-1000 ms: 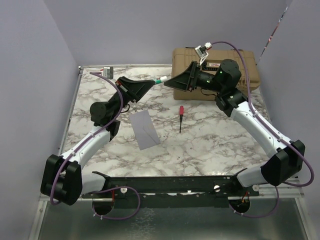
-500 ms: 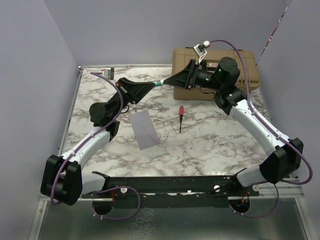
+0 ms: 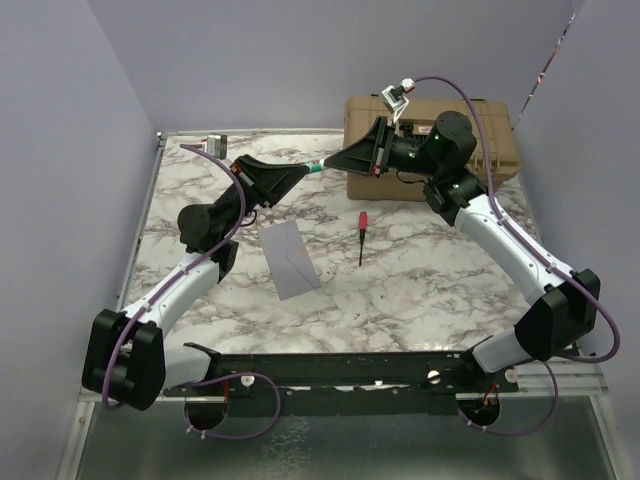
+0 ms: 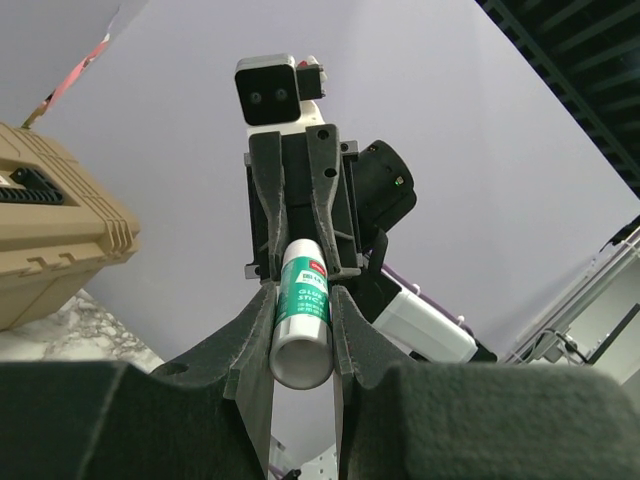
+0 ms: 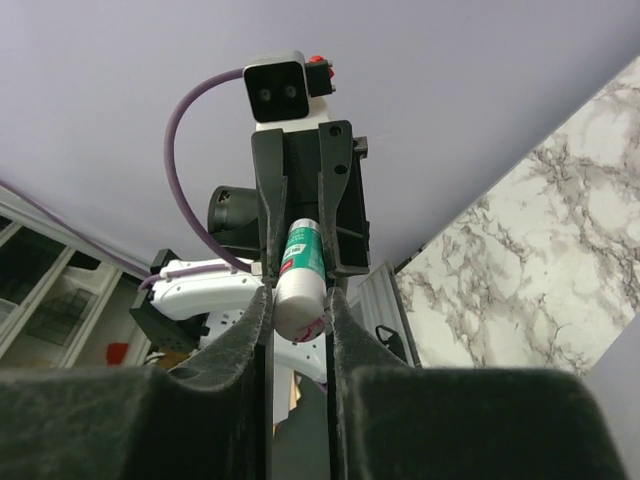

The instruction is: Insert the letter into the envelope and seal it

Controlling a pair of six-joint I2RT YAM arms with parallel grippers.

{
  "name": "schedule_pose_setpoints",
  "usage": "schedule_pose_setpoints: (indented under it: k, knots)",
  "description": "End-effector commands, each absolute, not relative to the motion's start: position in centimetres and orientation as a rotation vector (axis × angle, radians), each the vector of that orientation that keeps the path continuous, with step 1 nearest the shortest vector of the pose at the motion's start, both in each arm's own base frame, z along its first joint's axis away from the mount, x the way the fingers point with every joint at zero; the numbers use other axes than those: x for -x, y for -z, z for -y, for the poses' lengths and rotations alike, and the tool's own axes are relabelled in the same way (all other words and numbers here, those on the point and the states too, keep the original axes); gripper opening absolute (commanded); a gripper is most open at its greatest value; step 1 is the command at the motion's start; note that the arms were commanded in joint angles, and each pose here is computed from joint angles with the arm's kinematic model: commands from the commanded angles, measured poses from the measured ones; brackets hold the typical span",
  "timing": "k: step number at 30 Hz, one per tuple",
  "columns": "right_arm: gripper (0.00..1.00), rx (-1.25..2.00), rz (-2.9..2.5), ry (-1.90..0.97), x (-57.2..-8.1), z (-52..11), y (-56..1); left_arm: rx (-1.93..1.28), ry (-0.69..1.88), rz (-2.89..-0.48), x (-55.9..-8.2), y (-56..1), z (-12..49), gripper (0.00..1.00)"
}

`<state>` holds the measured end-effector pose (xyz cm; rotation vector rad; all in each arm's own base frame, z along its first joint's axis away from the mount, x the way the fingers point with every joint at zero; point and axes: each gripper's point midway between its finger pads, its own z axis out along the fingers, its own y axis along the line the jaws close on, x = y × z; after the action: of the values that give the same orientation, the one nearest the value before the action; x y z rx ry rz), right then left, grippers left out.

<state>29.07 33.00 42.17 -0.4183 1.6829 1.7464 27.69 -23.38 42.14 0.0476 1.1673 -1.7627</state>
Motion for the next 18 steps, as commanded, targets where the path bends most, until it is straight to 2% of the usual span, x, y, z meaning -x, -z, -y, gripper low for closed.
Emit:
schedule_pose_setpoints:
  k: [1,2,3,18]
  knots:
    - [0.08,0.461,-1.661,-1.789,-29.0,-33.3,-42.5,-0.127,1.768,-1.134,-26.7,-42.9,23.6,0.0]
    - [0.02,0.465,-1.661,-1.797,-29.0,-33.4,-42.5,-0.127,1.769,-1.137,-26.8,-42.9,23.7,0.0]
    - [0.01,0.472,-1.66,-1.81,-28.8,-33.5,-42.4,-0.131,1.769,-1.138,-26.9,-42.9,23.8,0.0]
    - [0.0,0.565,-1.674,-1.959,-25.7,-36.1,-42.0,-0.423,1.853,-1.194,-23.8,-41.5,27.6,0.0]
